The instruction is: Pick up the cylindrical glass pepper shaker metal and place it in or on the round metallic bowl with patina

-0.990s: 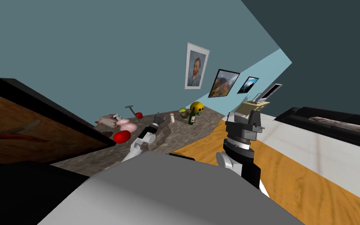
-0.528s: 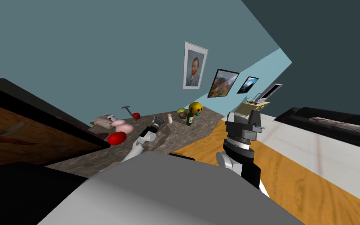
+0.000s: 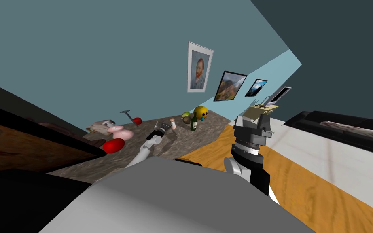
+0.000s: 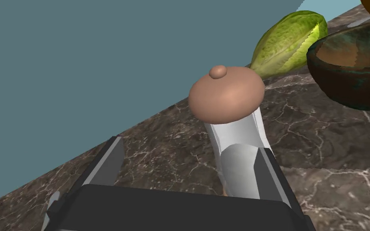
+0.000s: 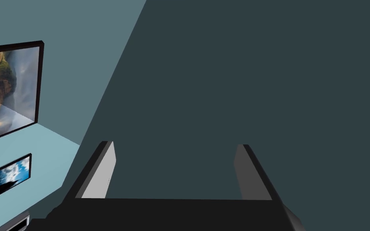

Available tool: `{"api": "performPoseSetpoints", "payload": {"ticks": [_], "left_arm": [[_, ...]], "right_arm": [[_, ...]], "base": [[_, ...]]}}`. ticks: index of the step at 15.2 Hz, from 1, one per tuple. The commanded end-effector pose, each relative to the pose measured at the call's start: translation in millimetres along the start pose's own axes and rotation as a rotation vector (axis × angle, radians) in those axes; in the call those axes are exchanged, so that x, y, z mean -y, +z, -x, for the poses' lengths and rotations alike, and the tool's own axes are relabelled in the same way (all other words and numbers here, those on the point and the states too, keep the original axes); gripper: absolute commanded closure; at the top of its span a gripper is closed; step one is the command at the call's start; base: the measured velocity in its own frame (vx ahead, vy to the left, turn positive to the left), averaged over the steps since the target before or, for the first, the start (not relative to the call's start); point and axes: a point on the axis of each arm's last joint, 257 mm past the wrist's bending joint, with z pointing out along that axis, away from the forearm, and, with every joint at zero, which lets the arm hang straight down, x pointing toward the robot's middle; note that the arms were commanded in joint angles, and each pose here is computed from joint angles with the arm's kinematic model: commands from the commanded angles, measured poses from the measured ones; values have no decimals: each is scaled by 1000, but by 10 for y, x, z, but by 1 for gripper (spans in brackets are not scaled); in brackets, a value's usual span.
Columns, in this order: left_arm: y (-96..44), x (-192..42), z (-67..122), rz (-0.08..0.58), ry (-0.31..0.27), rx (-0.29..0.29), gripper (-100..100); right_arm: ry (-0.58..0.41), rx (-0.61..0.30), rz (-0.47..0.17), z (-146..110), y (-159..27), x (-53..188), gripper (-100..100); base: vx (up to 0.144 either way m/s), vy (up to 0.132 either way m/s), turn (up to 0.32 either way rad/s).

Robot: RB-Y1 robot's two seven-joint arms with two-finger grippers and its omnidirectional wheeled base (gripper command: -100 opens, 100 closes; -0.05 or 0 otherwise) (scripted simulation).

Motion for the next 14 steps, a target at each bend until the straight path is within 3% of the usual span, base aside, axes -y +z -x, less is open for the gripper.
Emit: {"api": "performPoseSetpoints", "payload": {"ticks": [1, 2, 8, 9, 14], "left_arm": [[45, -40, 161, 12, -97, 39, -100], [45, -40, 161, 12, -97, 39, -100], [124, -113, 463, 24, -300, 114, -100], [109, -104, 406, 22, -258, 98, -100], [235, 218, 517, -38, -277, 111, -100]], "right_arm": [[0, 0, 0, 0, 0, 0, 0], [0, 0, 0, 0, 0, 0, 0], [0, 0, 0, 0, 0, 0, 0], [0, 0, 0, 0, 0, 0, 0], [0, 0, 0, 0, 0, 0, 0]], "base": [[51, -80, -10], [46, -66, -5], [51, -53, -8], [27, -31, -3], [-17, 3, -174]]}}
